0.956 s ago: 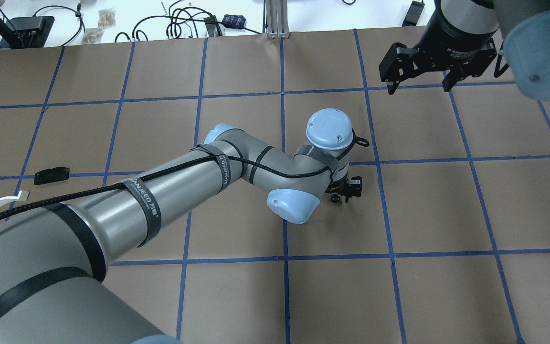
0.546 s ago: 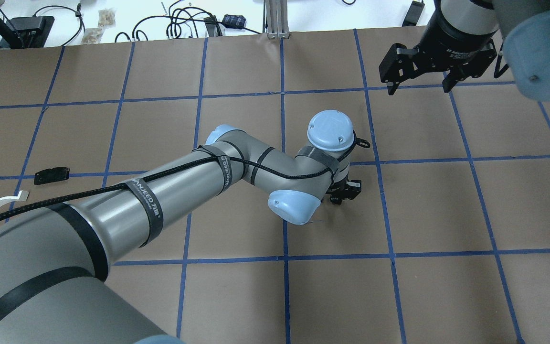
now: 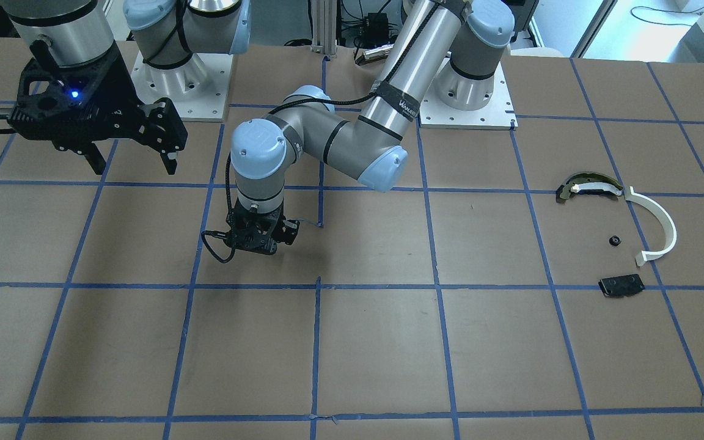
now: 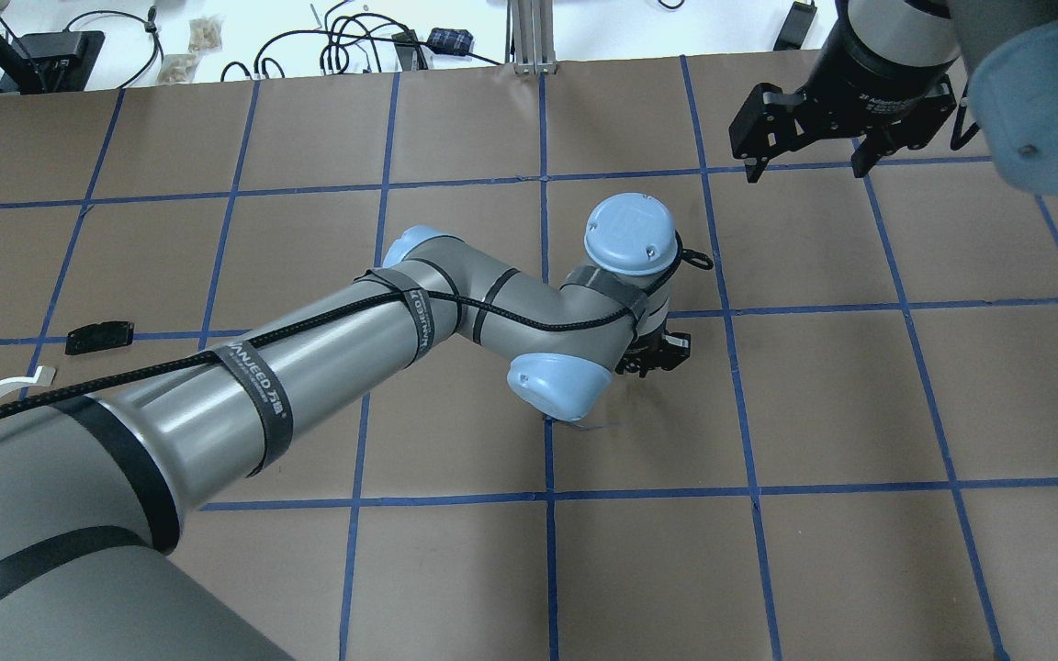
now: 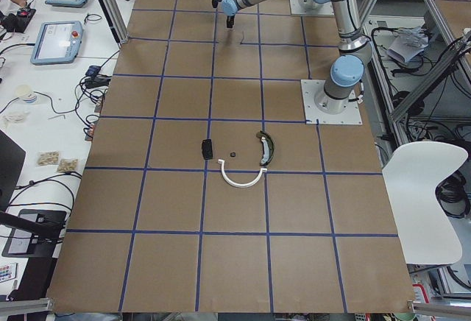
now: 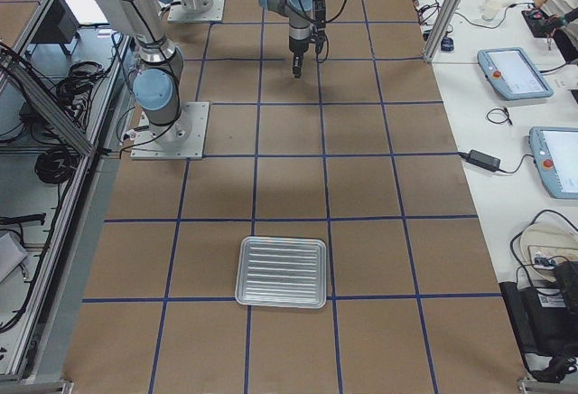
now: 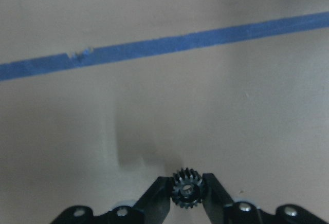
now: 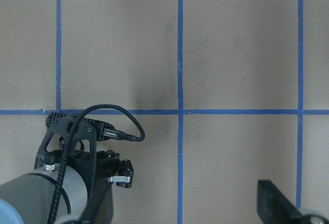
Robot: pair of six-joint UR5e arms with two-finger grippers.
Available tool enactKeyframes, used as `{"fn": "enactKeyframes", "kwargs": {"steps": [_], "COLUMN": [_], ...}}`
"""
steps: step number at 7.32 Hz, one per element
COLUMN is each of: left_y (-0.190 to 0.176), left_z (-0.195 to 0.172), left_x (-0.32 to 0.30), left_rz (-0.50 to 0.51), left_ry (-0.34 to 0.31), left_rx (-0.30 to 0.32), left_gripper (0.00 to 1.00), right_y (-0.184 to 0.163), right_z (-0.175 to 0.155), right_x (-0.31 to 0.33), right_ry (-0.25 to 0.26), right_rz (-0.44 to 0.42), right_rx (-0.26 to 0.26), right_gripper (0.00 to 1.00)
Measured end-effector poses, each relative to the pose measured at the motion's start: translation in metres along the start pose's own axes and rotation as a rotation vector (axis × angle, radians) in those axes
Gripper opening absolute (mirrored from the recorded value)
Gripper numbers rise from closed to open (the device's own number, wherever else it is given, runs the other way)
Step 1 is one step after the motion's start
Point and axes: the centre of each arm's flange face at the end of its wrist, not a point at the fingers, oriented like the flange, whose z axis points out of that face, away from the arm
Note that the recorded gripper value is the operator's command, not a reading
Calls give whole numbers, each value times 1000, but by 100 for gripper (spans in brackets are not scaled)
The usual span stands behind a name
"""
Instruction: Place bearing gear from tray to pile
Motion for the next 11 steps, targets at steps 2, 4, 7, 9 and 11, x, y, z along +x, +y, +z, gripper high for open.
{"fn": "enactKeyframes", "kwargs": {"steps": [2, 4, 7, 9, 11], "left_y": [-39, -84, -60, -1, 55], "left_z": [-25, -58, -107, -103, -83], "left_x": [-77, -222, -500, -613, -679], "left_rz": [-31, -113, -196, -228, -245], "left_ry": [-54, -66, -60, -36, 13], "left_rx": [-16, -14, -64, -112, -150], "left_gripper": [0, 0, 0, 0, 0], "right_y": [0, 0, 0, 0, 0], "right_z": [0, 0, 0, 0, 0], "right_x": [0, 0, 0, 0, 0], "right_ry": [1, 1, 0, -2, -2], "right_rz": [0, 0, 0, 0, 0], "right_rx": [0, 0, 0, 1, 0], "right_gripper": [100, 100, 100, 100, 100]}}
